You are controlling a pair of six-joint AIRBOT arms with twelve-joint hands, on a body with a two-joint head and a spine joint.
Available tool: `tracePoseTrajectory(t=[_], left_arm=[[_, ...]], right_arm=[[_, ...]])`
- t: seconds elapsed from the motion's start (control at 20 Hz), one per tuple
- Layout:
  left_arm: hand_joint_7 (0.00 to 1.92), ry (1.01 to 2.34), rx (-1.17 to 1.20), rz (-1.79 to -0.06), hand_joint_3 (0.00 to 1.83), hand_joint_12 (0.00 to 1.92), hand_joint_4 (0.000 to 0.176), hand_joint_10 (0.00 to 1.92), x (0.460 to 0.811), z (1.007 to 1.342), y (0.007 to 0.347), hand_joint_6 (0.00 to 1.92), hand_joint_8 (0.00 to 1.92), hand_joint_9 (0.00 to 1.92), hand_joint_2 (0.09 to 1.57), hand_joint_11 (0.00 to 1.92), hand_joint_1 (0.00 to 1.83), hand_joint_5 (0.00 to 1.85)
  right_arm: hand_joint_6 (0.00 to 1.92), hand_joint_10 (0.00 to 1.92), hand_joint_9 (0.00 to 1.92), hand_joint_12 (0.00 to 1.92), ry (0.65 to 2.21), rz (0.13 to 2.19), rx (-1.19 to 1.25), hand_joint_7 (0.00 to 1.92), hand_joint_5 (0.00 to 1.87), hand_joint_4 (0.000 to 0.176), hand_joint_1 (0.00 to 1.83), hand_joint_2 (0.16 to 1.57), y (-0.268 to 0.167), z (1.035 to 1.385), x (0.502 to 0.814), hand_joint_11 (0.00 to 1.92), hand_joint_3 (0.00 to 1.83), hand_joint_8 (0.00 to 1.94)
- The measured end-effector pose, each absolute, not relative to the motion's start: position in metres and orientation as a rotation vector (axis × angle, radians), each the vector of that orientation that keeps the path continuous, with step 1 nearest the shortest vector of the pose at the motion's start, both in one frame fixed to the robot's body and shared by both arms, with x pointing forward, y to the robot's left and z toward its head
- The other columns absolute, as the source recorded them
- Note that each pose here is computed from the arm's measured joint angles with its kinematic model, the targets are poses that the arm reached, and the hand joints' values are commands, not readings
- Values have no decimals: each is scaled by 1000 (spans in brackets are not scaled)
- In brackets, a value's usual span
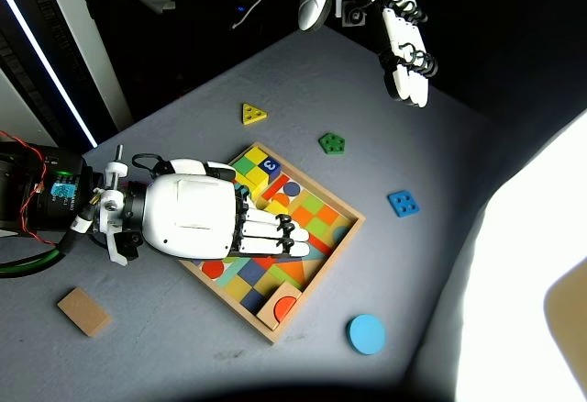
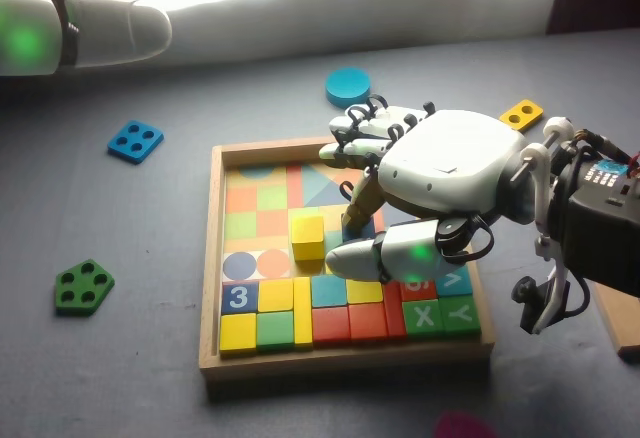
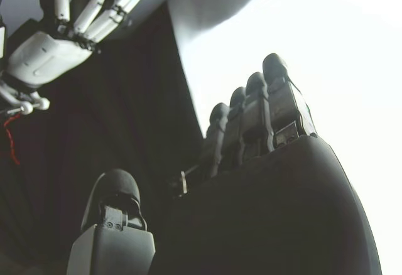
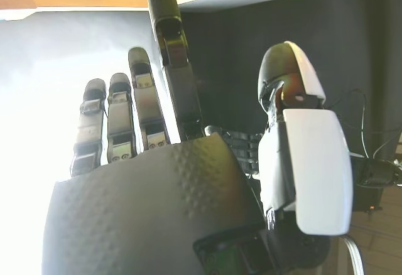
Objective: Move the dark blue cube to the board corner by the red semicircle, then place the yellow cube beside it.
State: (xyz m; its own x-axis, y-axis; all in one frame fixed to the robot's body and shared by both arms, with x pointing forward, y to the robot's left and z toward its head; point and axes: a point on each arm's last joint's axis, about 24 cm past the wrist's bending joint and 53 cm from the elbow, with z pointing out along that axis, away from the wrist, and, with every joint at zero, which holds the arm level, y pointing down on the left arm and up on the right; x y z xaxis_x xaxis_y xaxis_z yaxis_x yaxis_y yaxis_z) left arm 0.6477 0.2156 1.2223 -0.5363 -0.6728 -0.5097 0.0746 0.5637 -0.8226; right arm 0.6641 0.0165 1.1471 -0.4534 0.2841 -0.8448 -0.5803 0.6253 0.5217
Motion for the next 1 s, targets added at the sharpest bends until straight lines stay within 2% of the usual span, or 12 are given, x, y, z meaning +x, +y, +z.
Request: tracePoseTrajectory(t=[0.15,0.2,0.6,0.7,0.75,0.85,1.0], left_arm=[[18,1905,-486,-1056,0,207,33,4,648,1222,215,4,5,10,1184,0,0,14],[38,1904,-487,-1055,0,253,37,9,648,1222,216,6,7,31,1180,0,0,29],[33,1905,-486,-1056,3,305,28,3,648,1222,215,2,1,35,1195,0,0,25],[29,1905,-486,-1056,0,243,33,1,648,1222,215,0,1,24,1181,0,0,24],[37,1905,-486,-1056,0,235,31,4,648,1222,215,0,5,30,1181,0,0,22],[41,1905,-486,-1056,0,296,32,5,648,1222,216,0,2,46,1178,0,0,21],[29,1905,-486,-1056,0,269,30,0,648,1222,215,0,0,32,1182,0,0,14]], right_arm=[[3,0,0,0,1787,999,-237,208,907,0,0,1170,11,1147,667,0,0,4],[4,0,0,0,1788,993,-234,203,910,0,0,1164,8,1147,668,0,0,2],[4,0,1,0,1776,909,-194,204,901,0,0,1175,-26,1148,696,0,2,0],[4,0,0,0,1771,892,-184,196,887,0,0,1166,-33,1149,702,0,0,9],[3,0,0,0,1767,881,-178,192,885,0,0,1169,-37,1149,706,0,0,7],[6,0,0,0,1760,864,-165,204,894,0,0,1163,-46,1148,712,0,0,10],[4,0,0,0,1755,850,-161,210,890,0,0,1169,-51,1148,717,0,0,9]])
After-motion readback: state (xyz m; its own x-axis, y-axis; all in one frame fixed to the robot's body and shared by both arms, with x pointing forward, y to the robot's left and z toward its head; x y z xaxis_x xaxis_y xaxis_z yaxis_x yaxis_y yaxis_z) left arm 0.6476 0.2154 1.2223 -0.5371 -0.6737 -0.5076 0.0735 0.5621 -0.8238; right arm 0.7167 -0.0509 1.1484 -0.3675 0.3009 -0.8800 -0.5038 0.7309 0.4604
